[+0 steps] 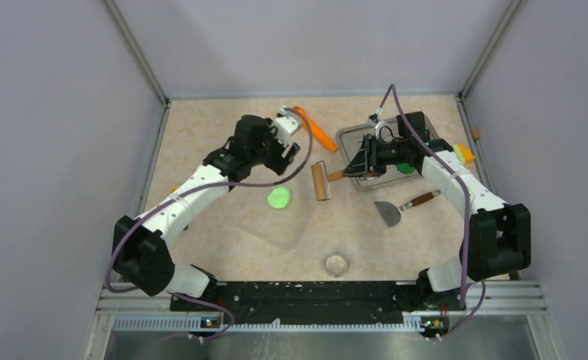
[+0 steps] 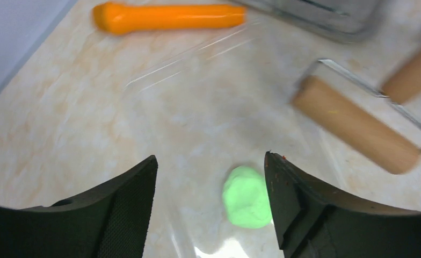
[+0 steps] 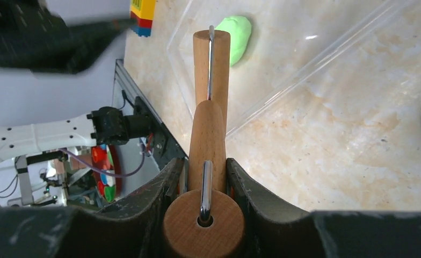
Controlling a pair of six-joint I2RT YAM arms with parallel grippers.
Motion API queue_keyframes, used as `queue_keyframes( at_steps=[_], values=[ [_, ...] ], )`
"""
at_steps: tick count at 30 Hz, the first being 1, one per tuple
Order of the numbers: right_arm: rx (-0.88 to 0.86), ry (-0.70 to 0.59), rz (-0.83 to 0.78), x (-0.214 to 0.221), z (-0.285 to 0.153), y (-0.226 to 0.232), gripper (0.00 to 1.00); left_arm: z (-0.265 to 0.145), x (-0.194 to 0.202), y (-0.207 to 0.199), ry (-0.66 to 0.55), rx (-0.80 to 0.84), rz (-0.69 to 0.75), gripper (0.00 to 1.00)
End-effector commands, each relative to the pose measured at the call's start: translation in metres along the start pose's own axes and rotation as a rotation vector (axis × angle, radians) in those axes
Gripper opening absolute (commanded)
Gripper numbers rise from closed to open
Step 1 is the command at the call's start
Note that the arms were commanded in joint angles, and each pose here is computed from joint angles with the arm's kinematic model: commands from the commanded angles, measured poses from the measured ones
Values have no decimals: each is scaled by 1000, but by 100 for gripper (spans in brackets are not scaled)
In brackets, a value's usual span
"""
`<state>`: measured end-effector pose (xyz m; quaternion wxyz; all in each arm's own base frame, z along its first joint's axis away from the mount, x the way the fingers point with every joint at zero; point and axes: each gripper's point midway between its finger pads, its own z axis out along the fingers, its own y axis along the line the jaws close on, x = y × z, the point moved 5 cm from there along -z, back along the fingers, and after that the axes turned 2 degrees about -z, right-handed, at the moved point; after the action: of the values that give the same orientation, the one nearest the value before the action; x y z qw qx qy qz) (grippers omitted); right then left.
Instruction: Roll out the dumpling wrappers from the dough
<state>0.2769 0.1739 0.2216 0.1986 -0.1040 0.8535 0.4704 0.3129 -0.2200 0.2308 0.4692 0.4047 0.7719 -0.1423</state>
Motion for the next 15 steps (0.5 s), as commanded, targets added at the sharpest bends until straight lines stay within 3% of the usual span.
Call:
queue_keyframes(
  at_steps=[1, 4, 6, 11, 15],
  values=[
    [9, -71, -123, -19, -11, 13, 0, -7, 32, 56, 139, -212, -324, 70],
    [33, -79, -132, -18, -14, 11, 0, 2, 75, 69, 334, -228, -567, 56],
    [39, -76, -133, -17, -14, 10, 0, 9, 94, 74, 385, -232, -661, 56],
    [42, -71, -142, -15, -14, 9, 0, 23, 117, 83, 428, -311, -676, 62],
    [58, -77, -173, -17, -17, 10, 0, 27, 133, 94, 471, -387, -699, 59]
  ],
)
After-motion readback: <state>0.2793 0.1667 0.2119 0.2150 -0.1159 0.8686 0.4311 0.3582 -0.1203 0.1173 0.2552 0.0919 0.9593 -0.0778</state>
